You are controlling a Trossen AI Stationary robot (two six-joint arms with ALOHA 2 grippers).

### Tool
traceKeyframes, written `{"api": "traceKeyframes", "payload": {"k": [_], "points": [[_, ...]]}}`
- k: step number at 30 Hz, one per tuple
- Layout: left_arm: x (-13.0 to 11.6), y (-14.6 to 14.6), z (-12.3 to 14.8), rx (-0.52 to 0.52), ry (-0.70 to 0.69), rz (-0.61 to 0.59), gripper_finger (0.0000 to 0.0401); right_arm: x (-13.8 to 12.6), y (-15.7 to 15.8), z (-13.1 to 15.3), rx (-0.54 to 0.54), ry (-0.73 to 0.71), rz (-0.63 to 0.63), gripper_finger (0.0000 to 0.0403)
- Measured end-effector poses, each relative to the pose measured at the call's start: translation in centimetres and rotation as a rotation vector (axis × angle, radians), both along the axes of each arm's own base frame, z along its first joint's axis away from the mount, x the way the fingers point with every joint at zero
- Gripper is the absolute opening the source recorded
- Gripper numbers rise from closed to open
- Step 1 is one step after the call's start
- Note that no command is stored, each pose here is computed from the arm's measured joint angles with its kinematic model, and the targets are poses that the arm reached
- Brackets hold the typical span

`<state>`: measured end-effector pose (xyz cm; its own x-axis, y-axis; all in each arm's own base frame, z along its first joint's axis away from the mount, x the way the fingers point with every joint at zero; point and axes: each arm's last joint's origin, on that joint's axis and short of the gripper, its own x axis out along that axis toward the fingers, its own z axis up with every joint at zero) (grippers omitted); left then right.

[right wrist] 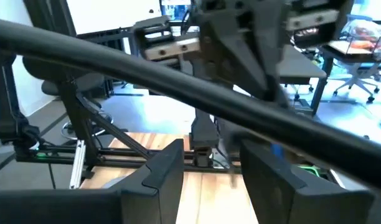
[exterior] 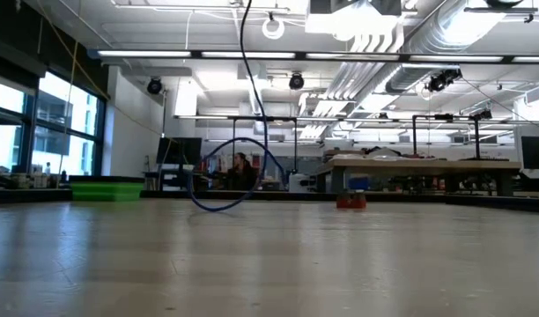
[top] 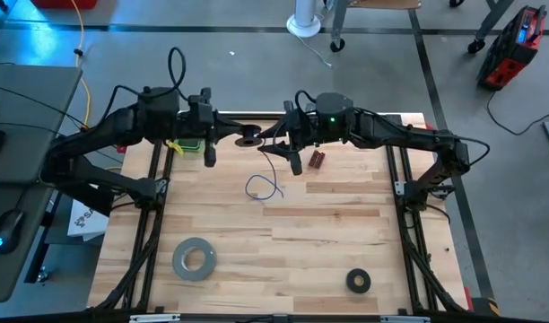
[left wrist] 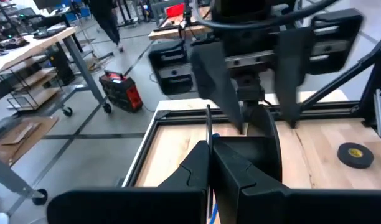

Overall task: Coil cords
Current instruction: Coil the blue wire onto the spool

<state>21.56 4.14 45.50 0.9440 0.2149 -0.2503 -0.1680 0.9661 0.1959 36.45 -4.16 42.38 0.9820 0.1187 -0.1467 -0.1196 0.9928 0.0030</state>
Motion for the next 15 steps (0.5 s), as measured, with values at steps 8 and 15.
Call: {"api": "traceKeyframes", "payload": {"k": [8,15], "points": [[0.8,0.2,-0.2,-0.018,-0.01,-0.025,0.0,0.1,0.1,0.2,-0.041,-0.025,-0.012,0.0108],[1.1,0.3,0.1,-0.026,-0.052,0.01,0.001,0.1,0.2,0.6,-0.001,-0.051,-0.03,0.0008]]}}
